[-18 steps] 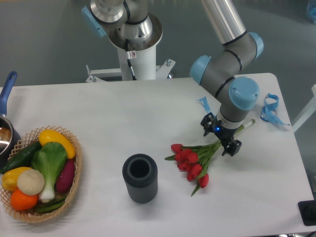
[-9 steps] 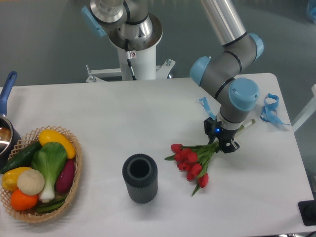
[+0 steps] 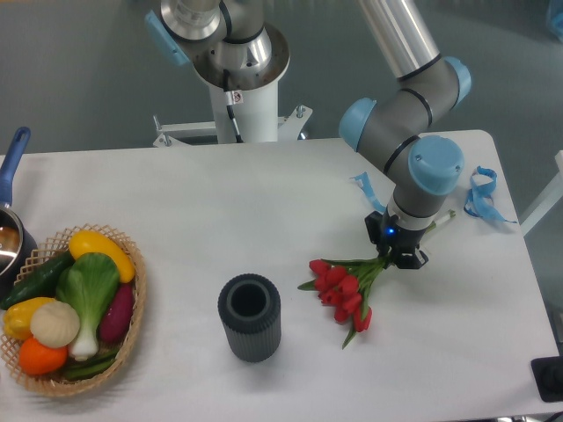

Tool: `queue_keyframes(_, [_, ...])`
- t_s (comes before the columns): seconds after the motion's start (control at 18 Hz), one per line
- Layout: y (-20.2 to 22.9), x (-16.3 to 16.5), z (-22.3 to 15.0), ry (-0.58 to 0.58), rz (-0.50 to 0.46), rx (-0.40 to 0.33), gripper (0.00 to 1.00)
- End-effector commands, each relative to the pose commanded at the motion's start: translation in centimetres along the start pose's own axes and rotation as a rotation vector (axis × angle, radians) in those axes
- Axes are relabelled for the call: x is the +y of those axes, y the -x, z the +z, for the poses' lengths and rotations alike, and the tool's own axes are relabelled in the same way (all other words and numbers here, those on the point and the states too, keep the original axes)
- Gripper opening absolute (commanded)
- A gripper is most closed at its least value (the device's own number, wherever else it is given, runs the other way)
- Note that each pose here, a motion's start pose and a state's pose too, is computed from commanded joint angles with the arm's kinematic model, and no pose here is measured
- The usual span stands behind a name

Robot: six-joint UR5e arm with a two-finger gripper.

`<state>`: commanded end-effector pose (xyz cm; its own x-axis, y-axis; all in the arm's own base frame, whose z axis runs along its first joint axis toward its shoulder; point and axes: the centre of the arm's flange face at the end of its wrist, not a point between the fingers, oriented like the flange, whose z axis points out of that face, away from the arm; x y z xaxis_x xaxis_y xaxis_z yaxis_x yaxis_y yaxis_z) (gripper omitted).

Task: Pick up the flowers from the table
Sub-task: 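Lower the gripper onto the stem and close it around the bouquet, then lift the red tulip bouquet up off the table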

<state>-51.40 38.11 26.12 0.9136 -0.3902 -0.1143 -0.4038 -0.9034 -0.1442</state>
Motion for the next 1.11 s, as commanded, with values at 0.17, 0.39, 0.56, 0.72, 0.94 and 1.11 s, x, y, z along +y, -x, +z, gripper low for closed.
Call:
queue_keyframes(0.17, [0.4,-0.5,-4.8,-0.228,-0.128,-0.067,0.13])
queue_keyframes(0.39, [0.1,-0.4,-11.3,-0.346,-0.206,-0.153,0.13])
queue_keyframes(0.56, [-0.3,-2.3,-16.3,-0.584,-0.325,-0.156,0.13])
queue_keyframes(0.72, [-0.9,-3.7,-18.1,-0.743,-0.331,-0.124,0.13])
queue_keyframes(0.94, [-1.0,-3.9,-19.2,-0.850,-0.319,-0.110,0.13])
queue_keyframes(1.11, [-1.0,-4.0,-19.5,-0.893,-0.323,-0.099,0.13])
